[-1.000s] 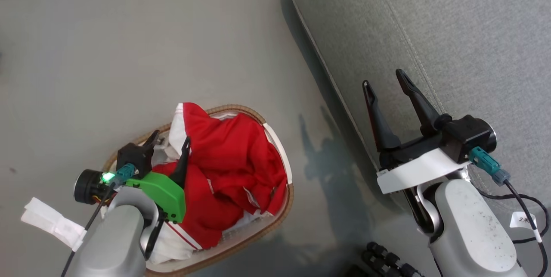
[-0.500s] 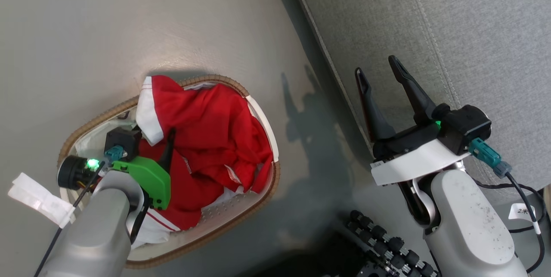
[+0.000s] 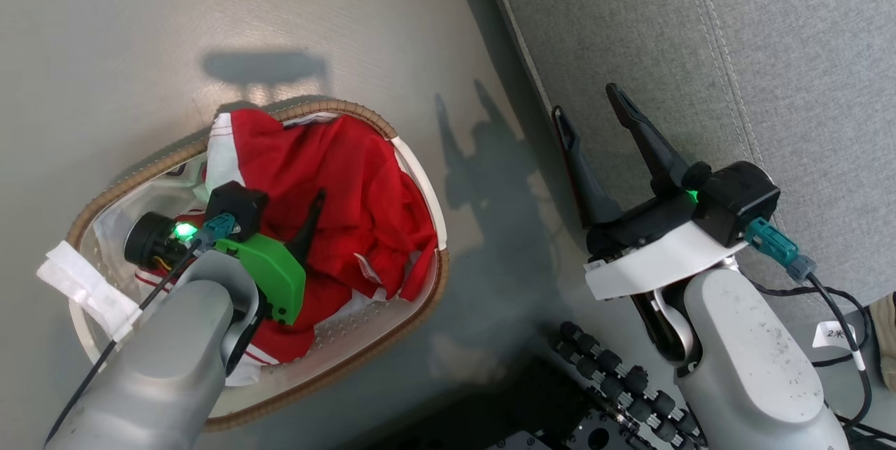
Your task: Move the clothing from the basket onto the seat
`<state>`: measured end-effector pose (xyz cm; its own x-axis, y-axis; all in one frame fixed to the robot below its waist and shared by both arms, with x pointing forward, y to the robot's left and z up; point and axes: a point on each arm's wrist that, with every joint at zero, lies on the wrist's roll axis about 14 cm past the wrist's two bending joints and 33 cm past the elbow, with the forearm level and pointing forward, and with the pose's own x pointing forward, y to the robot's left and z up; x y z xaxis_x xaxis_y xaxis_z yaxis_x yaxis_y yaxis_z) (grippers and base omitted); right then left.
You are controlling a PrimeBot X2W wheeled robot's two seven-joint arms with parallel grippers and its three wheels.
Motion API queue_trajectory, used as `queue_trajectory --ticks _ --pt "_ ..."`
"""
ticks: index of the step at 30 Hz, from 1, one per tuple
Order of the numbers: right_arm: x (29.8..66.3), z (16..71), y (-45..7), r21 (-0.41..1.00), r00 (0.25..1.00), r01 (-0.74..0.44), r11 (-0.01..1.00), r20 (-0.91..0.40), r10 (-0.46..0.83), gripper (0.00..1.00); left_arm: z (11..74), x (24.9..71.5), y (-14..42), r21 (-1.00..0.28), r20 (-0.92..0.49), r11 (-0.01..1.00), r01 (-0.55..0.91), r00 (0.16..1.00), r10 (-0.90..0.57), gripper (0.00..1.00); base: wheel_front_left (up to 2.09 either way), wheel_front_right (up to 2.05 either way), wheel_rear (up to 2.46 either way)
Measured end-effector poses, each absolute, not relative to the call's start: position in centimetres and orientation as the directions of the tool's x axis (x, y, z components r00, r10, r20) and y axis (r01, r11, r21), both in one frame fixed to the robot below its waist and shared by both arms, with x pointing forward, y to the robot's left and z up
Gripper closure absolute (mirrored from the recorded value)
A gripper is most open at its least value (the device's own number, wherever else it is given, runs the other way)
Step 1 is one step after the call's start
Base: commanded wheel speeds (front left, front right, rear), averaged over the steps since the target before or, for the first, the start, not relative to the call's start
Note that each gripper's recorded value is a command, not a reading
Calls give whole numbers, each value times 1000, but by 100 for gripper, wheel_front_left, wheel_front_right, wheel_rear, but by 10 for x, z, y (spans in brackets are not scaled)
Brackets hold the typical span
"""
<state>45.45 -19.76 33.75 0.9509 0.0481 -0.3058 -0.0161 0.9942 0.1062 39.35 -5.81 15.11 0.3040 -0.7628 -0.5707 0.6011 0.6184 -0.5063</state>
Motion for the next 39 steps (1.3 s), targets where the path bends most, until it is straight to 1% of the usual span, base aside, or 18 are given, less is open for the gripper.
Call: queue_trajectory --ticks 2,3,4,5,10,16,22,26,39 --pt "455 337 -198 106 951 -17 994 -306 48 0 153 395 -61 -509 -563 607 610 298 -771 0 0 0 0" --pt "455 338 -198 106 951 -17 994 -304 49 0 154 395 -61 -510 -561 603 614 294 -774 36 0 0 0" --pt "456 339 -198 107 952 -17 994 -303 49 0 155 394 -62 -513 -558 598 615 290 -778 86 0 0 0" --pt "455 339 -198 107 952 -16 994 -302 48 0 157 392 -64 -518 -553 592 617 286 -782 100 0 0 0" --pt "456 349 -200 101 958 -13 995 -283 41 0 168 390 -65 -523 -549 588 618 284 -786 100 0 0 0" --pt "454 369 -205 78 969 -9 997 -246 28 0 192 385 -66 -529 -533 593 607 307 -789 100 0 0 0" --pt "443 387 -205 64 975 -8 998 -222 22 0 224 371 -64 -539 -513 609 582 346 -785 100 0 0 0" --pt "434 400 -203 65 980 -8 998 -199 21 0 250 365 -63 -528 -488 615 585 384 -784 100 0 0 0" --pt "401 444 -188 80 993 -39 996 -108 47 0 349 369 -46 -442 -324 664 602 584 -745 100 0 0 0"
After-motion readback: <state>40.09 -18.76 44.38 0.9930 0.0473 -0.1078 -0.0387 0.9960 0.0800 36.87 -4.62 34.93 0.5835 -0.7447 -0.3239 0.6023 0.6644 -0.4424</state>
